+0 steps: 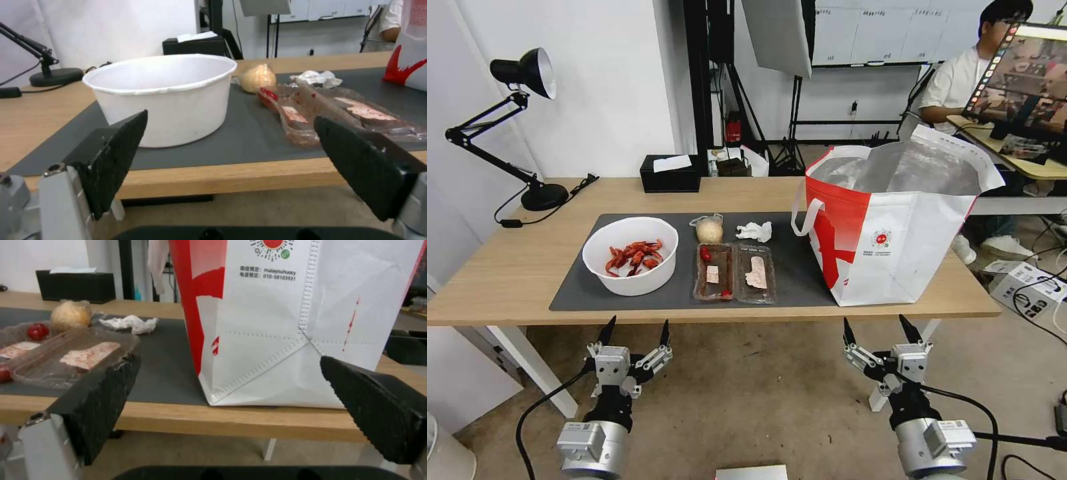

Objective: Pick up the trash from the table and place it into the takeout bag.

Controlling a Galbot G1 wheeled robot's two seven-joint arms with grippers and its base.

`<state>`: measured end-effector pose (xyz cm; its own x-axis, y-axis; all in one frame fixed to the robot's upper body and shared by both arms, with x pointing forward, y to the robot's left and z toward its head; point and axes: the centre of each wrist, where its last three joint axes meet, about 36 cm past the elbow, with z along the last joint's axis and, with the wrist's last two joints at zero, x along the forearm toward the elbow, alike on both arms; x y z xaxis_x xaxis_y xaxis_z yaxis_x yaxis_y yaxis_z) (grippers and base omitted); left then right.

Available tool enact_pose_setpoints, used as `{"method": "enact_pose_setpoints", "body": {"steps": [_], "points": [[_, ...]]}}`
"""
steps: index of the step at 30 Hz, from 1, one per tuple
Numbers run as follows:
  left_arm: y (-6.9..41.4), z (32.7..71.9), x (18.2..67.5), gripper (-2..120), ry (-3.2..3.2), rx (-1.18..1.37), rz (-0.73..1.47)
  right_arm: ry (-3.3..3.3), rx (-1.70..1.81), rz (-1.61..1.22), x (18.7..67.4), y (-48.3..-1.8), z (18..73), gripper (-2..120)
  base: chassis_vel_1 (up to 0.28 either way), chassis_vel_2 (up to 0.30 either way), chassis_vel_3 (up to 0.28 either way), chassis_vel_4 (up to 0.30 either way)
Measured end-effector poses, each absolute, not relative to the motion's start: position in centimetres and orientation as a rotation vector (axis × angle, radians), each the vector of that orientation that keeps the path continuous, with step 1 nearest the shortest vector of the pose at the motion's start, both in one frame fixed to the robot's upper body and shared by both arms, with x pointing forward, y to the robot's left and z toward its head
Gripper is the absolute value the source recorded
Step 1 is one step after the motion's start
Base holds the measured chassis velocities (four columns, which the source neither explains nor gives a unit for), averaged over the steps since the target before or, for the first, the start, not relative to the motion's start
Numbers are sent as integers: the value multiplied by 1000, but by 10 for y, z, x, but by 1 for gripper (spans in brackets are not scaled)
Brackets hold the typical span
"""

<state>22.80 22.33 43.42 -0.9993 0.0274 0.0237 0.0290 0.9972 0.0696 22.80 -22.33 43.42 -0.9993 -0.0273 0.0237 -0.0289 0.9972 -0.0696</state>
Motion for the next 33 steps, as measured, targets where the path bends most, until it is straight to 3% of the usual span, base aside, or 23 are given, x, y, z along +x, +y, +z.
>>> {"method": "enact_pose_setpoints", "body": {"steps": [26, 33], "points": [[224, 433, 233, 100, -3129, -32, -76, -3128, 80, 129, 238, -231, 433, 100, 0, 0, 0, 0], [233, 432, 289, 100, -3219, 84, 241, -3168, 190, 247, 291, -272, 443, 100, 0, 0, 0, 0]]}}
